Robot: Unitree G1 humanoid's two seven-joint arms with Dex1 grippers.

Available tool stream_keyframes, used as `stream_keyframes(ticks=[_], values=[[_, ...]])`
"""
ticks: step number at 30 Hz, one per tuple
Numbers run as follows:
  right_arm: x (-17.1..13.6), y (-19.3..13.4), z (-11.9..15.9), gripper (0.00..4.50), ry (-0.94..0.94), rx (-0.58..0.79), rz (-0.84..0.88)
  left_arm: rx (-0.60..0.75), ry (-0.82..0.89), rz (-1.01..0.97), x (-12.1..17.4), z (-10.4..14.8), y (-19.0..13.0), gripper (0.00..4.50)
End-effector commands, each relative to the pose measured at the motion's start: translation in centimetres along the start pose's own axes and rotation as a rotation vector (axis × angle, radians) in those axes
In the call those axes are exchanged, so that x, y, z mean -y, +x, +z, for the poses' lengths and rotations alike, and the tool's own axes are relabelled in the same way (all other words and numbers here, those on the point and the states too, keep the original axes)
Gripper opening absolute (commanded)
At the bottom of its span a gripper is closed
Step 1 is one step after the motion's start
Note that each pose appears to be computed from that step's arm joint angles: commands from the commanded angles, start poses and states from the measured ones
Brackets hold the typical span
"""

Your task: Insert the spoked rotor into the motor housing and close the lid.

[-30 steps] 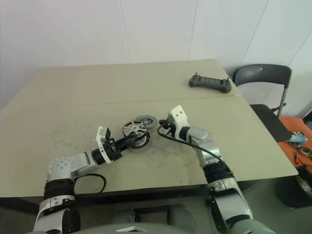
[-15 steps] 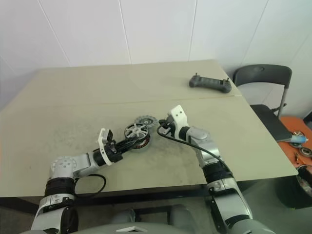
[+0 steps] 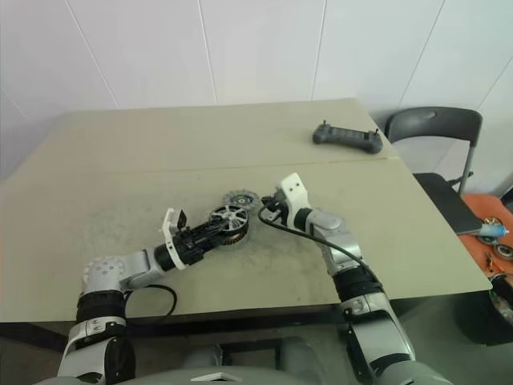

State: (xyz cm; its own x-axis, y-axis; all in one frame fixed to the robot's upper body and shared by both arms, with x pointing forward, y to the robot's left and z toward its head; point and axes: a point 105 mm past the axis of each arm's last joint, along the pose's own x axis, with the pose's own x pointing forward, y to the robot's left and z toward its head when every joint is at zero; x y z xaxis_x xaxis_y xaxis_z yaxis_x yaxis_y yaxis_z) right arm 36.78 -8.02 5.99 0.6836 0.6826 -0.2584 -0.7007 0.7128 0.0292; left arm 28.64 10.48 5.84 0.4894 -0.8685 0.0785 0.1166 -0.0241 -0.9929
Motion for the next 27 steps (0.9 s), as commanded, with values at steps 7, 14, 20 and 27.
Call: stream_keyframes(ticks=[7,14,20,27], values=[[0.2,0.0,1.4,0.0,-0.028,0.051,-0.01,-0.068,0.02,0.119,-0.4,-0.3,-0.6,3.02],[0.1,0.2,1.4,0.0,-0.028,0.055,-0.009,-0.133,0.053,0.21,-0.1,-0.9,-2.2,3.02],[-0.2,0.4,1.3,0.0,-0.026,0.057,-0.004,-0.143,0.099,0.248,0.3,-0.6,-2.7,3.02],[-0.1,0.4,1.3,0.0,-0.027,0.056,-0.003,-0.112,0.135,0.155,2.2,-0.1,-1.8,3.02]])
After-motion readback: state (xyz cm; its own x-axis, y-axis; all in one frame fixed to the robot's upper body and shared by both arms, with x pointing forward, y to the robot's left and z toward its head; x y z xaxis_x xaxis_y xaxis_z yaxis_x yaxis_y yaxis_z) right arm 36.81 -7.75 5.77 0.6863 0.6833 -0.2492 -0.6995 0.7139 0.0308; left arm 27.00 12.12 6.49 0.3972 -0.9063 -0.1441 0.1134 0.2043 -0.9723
